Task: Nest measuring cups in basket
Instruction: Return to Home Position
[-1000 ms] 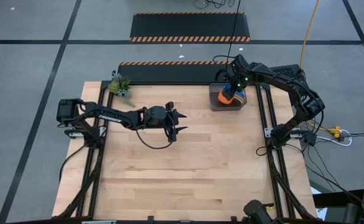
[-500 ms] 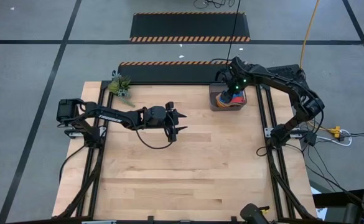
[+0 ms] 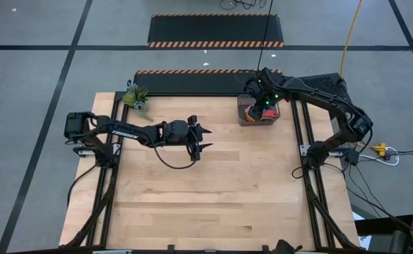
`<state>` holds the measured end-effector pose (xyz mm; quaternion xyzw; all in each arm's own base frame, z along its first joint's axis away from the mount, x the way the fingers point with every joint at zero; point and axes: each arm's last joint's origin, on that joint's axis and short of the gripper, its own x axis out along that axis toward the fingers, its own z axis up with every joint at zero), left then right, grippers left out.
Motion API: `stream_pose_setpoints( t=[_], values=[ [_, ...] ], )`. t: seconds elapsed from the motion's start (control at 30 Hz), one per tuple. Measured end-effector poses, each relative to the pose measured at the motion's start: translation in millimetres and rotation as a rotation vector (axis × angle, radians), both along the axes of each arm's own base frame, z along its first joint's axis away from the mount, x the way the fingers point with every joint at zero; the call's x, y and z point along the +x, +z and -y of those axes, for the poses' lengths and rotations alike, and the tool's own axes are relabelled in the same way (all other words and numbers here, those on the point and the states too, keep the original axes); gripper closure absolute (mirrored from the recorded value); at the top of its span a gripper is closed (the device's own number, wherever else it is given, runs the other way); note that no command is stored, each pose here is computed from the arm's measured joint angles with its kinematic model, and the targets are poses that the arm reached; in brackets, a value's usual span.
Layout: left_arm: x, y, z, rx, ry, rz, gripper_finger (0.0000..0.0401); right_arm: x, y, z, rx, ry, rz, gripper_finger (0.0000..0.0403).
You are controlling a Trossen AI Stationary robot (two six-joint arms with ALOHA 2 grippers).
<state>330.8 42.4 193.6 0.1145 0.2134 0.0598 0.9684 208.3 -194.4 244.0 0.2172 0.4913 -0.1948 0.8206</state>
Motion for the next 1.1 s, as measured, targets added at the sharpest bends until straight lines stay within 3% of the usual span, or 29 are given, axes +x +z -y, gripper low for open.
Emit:
stream_pose_setpoints(
  t=[0.27,0.5,0.87,1.1],
  values=[
    [0,1,0,-0.003,0.019,0.007,0.0167,10,36,-39,-0.091,0.084,0.145,0.0131],
    [-5,11,-1,-0.032,0.118,0.037,0.0167,17,64,-85,-0.256,0.218,0.317,0.0131],
    [-23,40,6,-0.069,0.129,0.064,0.0169,-2,50,-141,-0.419,0.367,0.638,0.0146],
    [-32,42,19,-0.060,0.113,0.051,0.0252,-18,28,-157,-0.477,0.444,0.719,0.0203]
  ],
)
